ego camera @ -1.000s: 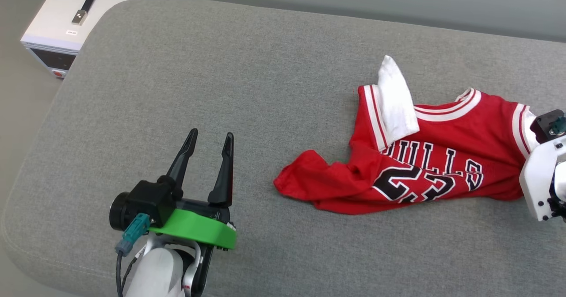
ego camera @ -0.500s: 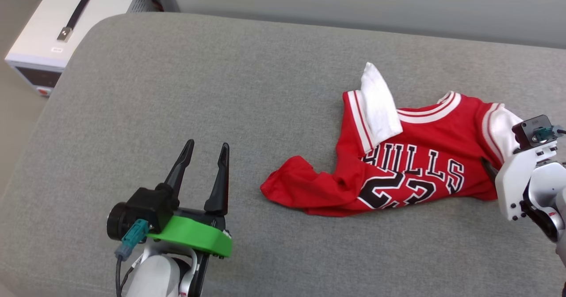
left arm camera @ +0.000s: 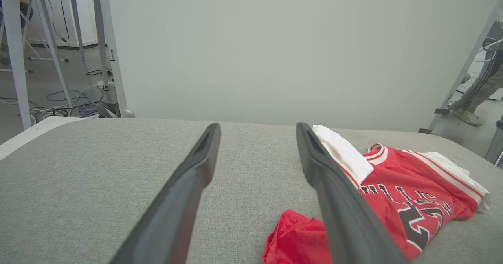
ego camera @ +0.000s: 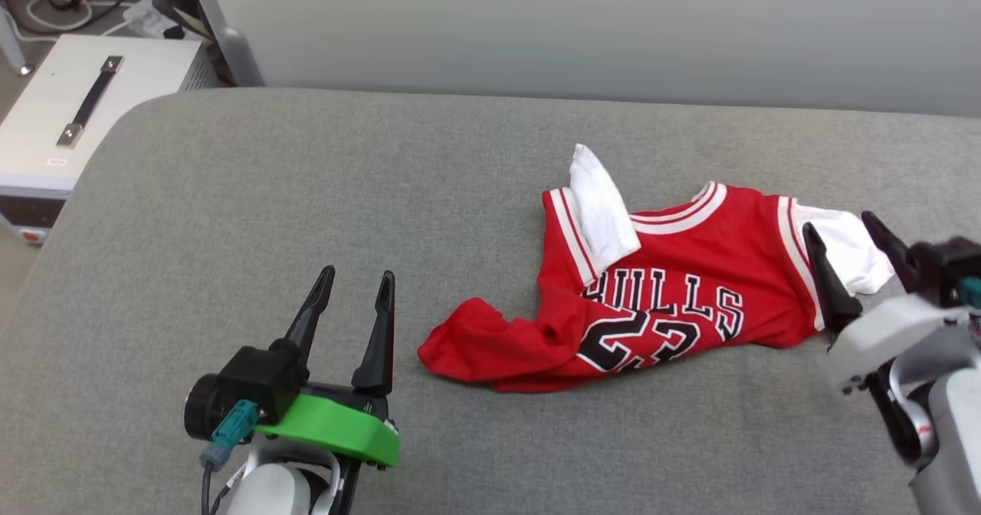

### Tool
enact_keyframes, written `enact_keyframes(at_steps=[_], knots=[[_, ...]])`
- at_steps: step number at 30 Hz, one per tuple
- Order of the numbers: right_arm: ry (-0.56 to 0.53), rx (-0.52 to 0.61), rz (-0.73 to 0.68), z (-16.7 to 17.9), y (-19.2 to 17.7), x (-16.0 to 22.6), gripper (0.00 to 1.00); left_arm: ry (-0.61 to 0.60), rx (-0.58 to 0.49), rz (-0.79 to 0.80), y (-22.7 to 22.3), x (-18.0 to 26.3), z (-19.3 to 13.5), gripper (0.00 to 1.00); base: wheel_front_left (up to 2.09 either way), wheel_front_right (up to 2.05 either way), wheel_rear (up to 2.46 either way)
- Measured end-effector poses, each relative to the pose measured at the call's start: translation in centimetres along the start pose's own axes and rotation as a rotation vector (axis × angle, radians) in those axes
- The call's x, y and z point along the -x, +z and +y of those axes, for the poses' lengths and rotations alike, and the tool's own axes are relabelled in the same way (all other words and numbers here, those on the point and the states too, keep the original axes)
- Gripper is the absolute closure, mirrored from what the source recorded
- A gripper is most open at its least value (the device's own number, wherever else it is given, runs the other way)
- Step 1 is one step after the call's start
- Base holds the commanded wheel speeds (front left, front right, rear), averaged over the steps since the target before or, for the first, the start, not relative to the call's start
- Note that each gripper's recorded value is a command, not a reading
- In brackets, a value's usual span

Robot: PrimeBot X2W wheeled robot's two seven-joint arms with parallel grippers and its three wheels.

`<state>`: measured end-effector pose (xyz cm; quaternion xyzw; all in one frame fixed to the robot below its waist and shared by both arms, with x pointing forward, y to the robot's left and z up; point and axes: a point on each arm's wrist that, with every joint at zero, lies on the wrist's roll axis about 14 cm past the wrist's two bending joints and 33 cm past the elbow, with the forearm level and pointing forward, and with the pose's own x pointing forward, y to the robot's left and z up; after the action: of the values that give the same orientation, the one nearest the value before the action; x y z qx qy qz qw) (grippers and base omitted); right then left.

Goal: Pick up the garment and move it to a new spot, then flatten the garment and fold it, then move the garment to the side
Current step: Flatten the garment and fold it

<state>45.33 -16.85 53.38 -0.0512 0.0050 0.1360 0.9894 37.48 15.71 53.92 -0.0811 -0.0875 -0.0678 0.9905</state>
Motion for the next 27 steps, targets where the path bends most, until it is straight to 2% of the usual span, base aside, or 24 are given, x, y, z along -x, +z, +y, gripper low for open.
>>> enact_keyframes(at_steps=[7, 11, 21, 27], knots=[[-0.082, -0.122, -0.128, 1.5, 0.5, 3.9, 0.00, -0.021, 0.013, 0.002, -0.1, 0.5, -0.9, 0.00, 0.00, 0.00, 0.00], [-0.106, -0.145, -0.148, 2.1, 0.3, 5.2, 0.00, -0.020, 0.017, 0.022, -0.7, 0.8, -1.0, 0.00, 0.00, 0.00, 0.00], [-0.124, -0.153, -0.164, 2.3, 0.5, 5.7, 0.00, -0.029, 0.041, 0.047, -1.6, 0.6, -1.4, 0.00, 0.00, 0.00, 0.00], [-0.143, -0.165, -0.148, 1.9, -0.2, 5.7, 0.00, -0.117, 0.036, 0.127, -3.7, -1.1, -2.8, 0.00, 0.00, 0.00, 0.00]])
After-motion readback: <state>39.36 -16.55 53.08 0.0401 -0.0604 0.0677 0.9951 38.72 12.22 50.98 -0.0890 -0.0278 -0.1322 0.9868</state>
